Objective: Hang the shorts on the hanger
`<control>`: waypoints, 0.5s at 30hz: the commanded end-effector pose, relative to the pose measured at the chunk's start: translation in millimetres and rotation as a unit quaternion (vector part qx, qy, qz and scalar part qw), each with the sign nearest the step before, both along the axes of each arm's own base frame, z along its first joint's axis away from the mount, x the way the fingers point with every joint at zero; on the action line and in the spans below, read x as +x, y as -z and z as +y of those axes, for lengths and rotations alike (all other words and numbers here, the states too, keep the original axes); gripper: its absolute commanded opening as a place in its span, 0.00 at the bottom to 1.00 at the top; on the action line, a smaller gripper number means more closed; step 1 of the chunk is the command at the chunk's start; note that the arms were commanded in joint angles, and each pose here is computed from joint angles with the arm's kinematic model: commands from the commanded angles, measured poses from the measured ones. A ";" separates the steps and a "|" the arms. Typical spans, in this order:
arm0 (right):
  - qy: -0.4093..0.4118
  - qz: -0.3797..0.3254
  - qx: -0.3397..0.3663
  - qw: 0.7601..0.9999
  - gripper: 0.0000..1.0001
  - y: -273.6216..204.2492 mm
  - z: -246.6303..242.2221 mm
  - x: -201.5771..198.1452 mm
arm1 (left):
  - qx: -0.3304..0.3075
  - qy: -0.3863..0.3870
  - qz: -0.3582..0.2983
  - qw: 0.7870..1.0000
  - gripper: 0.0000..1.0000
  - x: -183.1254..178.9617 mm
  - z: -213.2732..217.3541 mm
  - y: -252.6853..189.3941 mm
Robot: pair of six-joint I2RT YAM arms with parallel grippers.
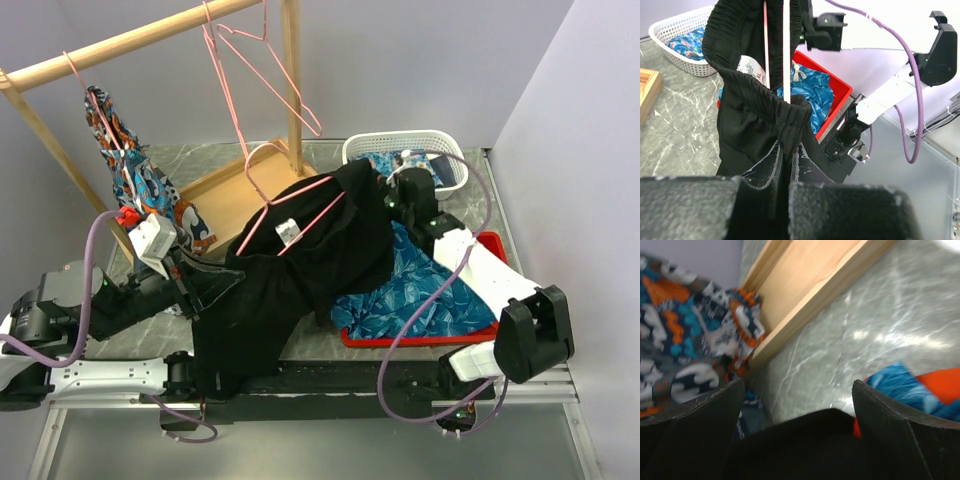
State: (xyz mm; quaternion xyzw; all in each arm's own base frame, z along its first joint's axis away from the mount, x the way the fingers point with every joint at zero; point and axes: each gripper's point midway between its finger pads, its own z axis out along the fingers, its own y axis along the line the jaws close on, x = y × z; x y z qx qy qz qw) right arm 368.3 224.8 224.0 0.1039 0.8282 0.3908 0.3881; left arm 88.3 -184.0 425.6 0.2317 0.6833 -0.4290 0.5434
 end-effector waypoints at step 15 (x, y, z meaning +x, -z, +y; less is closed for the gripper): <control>-0.155 -0.105 0.086 0.979 0.95 -57.3 94.1 -104.7 | -0.103 -0.077 0.030 0.991 0.01 16.9 31.0 -5.3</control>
